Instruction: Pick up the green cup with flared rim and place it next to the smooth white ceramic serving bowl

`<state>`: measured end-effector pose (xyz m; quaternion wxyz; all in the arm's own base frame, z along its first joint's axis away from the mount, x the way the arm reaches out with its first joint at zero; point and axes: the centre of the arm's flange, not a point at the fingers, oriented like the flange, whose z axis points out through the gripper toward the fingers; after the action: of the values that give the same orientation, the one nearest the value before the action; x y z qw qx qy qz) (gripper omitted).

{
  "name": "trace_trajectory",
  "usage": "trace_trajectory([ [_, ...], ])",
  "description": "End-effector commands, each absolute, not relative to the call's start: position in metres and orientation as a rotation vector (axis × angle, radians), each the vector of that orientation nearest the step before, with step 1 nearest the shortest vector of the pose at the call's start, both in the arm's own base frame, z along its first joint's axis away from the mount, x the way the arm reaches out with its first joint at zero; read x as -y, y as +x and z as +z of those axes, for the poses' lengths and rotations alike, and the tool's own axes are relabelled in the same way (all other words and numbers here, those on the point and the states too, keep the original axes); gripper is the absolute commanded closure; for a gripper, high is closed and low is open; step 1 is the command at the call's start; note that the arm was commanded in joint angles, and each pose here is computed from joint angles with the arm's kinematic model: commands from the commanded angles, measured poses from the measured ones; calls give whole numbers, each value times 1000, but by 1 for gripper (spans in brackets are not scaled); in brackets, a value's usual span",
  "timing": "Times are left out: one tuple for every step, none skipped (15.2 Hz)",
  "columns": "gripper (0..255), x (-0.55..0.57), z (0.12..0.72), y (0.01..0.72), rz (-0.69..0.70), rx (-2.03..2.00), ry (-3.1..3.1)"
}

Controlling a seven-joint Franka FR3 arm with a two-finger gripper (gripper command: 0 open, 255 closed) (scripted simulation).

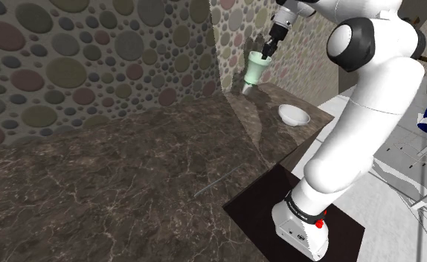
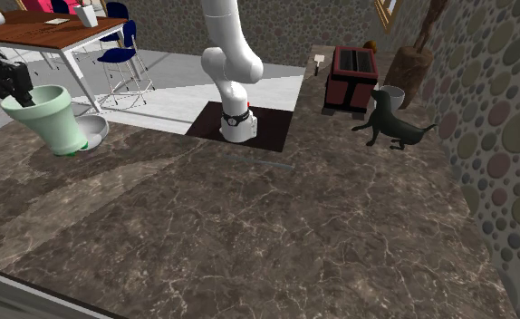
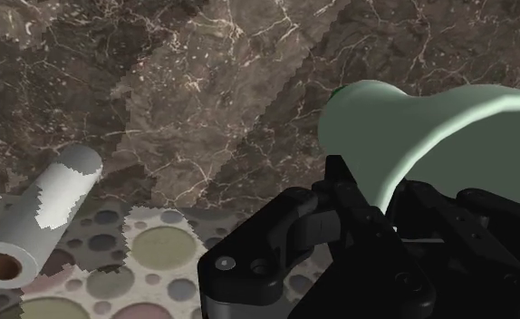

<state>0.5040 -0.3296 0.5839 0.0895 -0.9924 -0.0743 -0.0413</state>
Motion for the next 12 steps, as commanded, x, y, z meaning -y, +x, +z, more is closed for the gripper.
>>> trace_trajectory([
  [255, 355, 581, 512, -123, 224, -2952],
  [255, 368, 582, 515, -123, 224, -2952],
  [255, 381, 582, 518, -123, 224, -2952],
  [255, 394, 582, 521, -123, 224, -2952],
  [255, 407, 582, 524, -123, 224, -2952],
  [255, 419, 582, 527, -123, 224, -2952],
  [255, 443, 582, 532, -123, 224, -2952],
  [255, 443, 577, 532, -123, 224, -2952],
  [255, 443, 571, 532, -123, 224, -2952],
  [255, 443, 566, 532, -123, 224, -2952],
  [255, 443, 561, 532, -123, 224, -2952],
  [255, 443, 555, 532, -123, 224, -2952],
])
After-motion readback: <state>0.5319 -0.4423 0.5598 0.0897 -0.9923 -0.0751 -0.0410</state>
